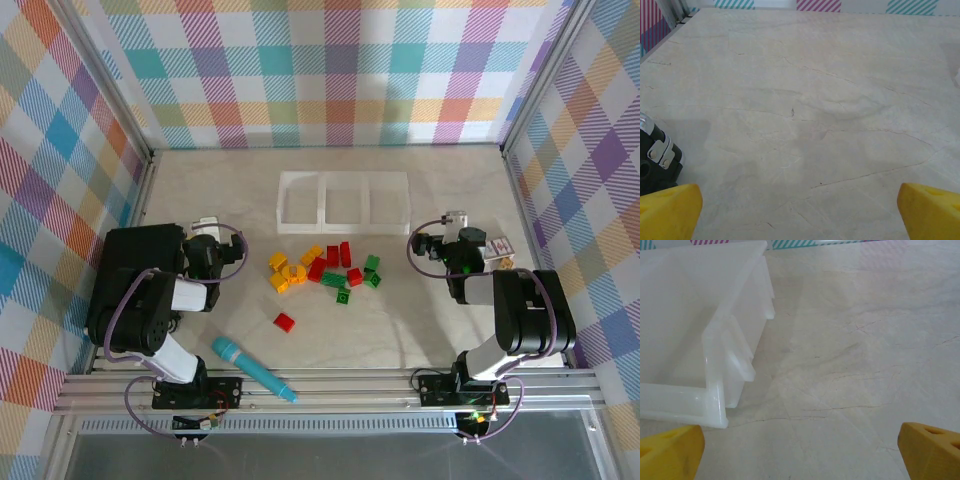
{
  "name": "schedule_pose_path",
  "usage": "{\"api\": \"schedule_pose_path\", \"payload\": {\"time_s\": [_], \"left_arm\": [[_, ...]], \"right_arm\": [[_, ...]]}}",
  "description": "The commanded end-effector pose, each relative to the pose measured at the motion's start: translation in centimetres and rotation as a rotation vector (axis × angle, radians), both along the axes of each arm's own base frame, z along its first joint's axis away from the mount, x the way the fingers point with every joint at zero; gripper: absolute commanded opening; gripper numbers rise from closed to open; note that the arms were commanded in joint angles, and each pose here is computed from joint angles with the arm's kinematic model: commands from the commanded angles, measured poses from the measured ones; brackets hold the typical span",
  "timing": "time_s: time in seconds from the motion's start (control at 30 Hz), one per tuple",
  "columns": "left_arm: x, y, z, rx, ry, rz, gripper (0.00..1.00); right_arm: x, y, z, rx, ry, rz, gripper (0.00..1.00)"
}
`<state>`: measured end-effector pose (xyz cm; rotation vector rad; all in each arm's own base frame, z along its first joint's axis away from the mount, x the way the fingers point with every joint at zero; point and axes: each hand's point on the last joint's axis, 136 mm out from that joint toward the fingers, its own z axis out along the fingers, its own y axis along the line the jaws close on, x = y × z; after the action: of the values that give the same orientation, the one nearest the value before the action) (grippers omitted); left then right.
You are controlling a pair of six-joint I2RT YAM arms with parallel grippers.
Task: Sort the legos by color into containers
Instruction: Pick up the lego from the center of the table.
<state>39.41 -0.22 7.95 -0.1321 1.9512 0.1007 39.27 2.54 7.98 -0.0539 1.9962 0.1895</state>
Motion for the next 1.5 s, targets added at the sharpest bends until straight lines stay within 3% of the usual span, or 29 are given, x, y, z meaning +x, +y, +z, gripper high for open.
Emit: {"api": "schedule_pose_path", "payload": {"time_s": [0.0, 1.03, 1.17, 1.27, 1.47], "left_arm": [[0.4, 0.0, 0.4, -0.022, -0.011, 0.002, 1.00], [0.4, 0.0, 0.4, -0.025, -0.007, -0.003, 0.99], [-0.3, -1.5, 1.7, 0.018, -0.044, -0.066, 0.97], [-1.3, -1.3, 4.0, 0.047, -0.018, 0.002, 0.98], [-3.1, -1.3, 7.4, -0.154, 0.130, 0.125, 1.00]], "right_arm": [[0.5, 0.2, 1.2, 0.002, -0.036, 0.020, 0.99], [0.6, -0.4, 1.1, -0.005, -0.032, -0.024, 0.99], [-0.3, -2.1, 3.3, -0.070, -0.071, -0.183, 0.99], [-1.7, -3.3, 4.8, 0.020, 0.057, -0.307, 0.99], [-3.7, -0.9, 8.3, 0.250, 0.147, -0.269, 0.99]]}}
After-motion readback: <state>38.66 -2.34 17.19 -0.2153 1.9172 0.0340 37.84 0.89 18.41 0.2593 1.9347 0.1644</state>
